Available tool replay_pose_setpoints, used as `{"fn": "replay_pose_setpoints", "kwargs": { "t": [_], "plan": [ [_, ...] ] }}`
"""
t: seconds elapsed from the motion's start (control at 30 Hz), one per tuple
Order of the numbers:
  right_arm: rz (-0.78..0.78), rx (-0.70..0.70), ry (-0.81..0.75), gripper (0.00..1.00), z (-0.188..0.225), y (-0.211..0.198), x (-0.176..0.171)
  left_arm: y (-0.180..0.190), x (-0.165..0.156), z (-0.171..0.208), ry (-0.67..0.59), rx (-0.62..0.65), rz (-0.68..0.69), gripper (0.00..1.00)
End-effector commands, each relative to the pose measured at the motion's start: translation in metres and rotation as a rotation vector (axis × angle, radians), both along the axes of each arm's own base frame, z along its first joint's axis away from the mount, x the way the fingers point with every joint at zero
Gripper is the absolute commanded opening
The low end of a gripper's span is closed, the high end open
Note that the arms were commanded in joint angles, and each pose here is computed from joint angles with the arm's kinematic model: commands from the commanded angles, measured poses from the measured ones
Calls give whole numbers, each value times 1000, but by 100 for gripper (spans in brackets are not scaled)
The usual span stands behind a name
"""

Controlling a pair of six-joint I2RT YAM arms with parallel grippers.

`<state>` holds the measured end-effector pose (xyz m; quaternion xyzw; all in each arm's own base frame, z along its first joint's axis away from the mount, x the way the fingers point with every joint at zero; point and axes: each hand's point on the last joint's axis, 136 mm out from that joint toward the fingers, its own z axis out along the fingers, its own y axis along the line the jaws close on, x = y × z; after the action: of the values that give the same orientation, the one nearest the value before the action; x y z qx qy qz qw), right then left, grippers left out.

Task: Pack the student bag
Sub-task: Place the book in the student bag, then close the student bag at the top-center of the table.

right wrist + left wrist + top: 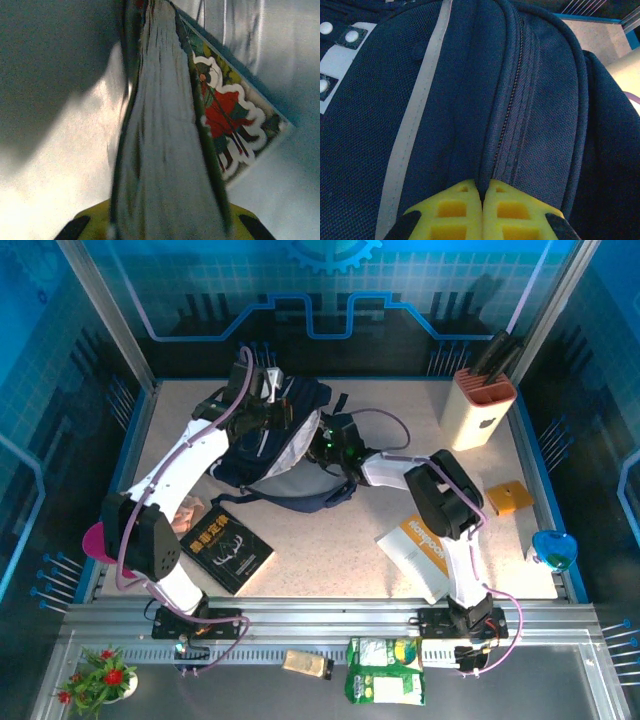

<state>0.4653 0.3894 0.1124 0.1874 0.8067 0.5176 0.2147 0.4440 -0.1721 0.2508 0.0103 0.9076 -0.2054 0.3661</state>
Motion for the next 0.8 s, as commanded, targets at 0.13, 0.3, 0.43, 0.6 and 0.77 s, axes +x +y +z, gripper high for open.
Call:
{"fn": "replay_pose_setpoints", "kwargs": {
  "t": [0.13, 0.3, 0.43, 0.6, 0.77],
  "plan": [
    [65, -6, 48, 25, -16, 38, 11, 0, 7, 90, -225, -171, 10, 0],
    [28, -111, 32, 55, -5, 7, 1, 13, 10, 74, -201, -163, 46, 0],
    [4, -121, -18, 62, 22, -29, -10, 25, 13, 54, -171, -152, 69, 0],
    [8, -116, -42, 64, 36, -77, -38, 34, 12, 14, -117, -111, 63, 0],
    [-94, -299, -1, 65, 13, -156, -73, 28, -12, -37, -23, -103, -6, 5]
  ]
}}
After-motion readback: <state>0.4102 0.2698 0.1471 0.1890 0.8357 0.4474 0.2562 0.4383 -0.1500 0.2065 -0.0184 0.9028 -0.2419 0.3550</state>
